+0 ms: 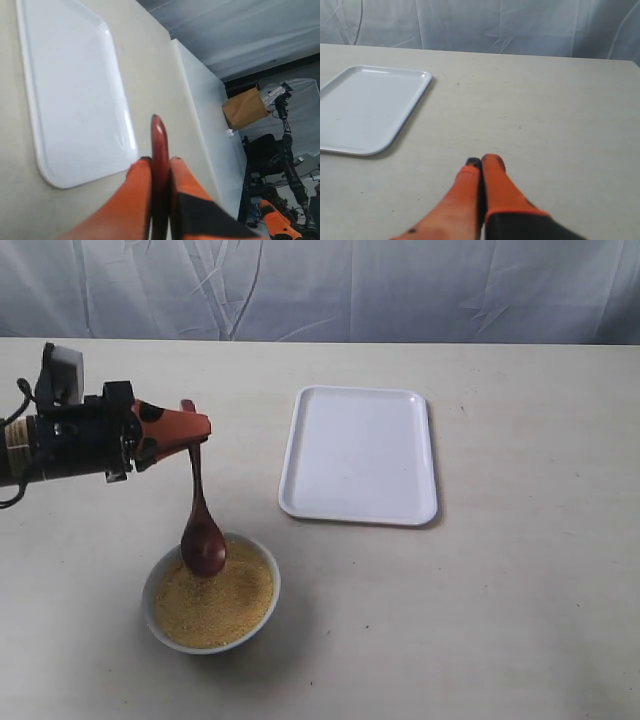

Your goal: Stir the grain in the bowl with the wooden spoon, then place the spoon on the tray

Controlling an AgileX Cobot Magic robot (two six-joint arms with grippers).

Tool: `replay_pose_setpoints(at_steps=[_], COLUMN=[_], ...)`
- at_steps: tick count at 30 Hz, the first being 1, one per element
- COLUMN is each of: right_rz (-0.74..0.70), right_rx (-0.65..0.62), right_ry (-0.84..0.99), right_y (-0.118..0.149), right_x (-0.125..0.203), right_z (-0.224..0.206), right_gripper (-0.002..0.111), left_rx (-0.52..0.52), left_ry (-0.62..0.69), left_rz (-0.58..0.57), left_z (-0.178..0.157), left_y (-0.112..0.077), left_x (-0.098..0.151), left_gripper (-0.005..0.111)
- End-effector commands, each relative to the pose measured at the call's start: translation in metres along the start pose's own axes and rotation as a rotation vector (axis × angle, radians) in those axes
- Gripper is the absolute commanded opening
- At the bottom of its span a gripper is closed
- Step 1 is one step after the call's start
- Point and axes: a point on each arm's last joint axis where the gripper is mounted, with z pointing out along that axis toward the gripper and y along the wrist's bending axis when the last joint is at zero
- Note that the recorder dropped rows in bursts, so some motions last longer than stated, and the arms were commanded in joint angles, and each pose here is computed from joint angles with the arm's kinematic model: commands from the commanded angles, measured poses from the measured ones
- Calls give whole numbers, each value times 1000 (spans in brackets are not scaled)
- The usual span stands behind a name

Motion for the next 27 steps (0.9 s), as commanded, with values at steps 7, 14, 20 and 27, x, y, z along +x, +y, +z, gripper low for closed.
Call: replay_pose_setpoints(at_steps=[7,14,20,27], right_rz=[1,1,1,1], right_rx=[7,7,7,7], right_ry=[-12,-12,-12,-12], right_y=[0,0,0,0], right_x=[0,0,0,0], right_z=[0,0,0,0], right_gripper=[0,0,0,0], left_rx=[50,3,-117,-115], left_ry=[-119,-233,-322,-349], left_rz=[320,645,744,727], left_z=[-32,-52,-60,-59], left_y=[-65,-80,-66,-60], left_x=[25,57,71,70], left_gripper=[0,0,0,0])
